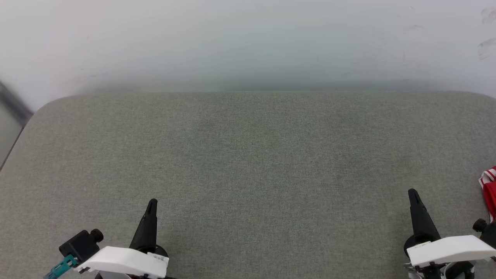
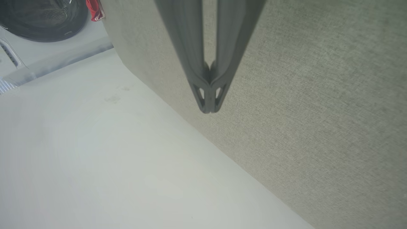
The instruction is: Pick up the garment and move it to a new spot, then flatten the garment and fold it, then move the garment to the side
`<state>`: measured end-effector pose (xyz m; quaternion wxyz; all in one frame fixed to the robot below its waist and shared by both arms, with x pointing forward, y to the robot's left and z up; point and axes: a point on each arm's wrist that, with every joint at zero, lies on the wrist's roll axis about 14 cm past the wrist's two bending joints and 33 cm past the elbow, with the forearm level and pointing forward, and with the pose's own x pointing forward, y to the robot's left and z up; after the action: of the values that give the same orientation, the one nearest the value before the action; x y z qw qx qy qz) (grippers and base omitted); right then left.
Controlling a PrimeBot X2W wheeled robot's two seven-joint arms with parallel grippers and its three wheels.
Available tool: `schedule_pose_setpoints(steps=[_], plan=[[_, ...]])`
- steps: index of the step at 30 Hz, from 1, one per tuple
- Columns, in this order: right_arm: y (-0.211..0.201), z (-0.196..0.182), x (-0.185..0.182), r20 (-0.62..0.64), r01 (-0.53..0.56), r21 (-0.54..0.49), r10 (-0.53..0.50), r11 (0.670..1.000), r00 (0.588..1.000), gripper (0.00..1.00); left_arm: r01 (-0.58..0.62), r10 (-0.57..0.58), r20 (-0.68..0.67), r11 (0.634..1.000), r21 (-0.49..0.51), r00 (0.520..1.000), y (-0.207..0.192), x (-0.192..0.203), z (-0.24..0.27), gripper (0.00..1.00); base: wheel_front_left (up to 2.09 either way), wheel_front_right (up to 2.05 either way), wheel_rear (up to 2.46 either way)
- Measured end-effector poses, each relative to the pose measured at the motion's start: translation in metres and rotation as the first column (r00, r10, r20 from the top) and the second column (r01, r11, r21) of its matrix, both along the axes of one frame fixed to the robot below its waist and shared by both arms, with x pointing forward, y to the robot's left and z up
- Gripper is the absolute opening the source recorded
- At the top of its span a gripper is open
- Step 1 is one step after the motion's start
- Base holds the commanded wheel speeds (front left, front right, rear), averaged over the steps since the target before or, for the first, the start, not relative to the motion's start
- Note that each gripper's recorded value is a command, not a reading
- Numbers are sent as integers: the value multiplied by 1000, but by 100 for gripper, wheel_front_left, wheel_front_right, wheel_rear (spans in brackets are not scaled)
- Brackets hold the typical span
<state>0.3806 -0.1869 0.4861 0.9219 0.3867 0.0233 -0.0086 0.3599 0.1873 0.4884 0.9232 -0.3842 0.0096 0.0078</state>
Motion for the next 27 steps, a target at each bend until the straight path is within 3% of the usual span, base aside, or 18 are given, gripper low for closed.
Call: schedule_pose_setpoints(steps=[13,27], plan=[[-3,1,2,-8,15,158,-14,987,1000,0,-17,15,-13,987,-161,1000,5,5,0,0,0,0,0],[-6,5,5,-6,24,313,-24,950,1000,0,-27,22,-18,948,-318,1000,8,11,2,0,0,0,0]])
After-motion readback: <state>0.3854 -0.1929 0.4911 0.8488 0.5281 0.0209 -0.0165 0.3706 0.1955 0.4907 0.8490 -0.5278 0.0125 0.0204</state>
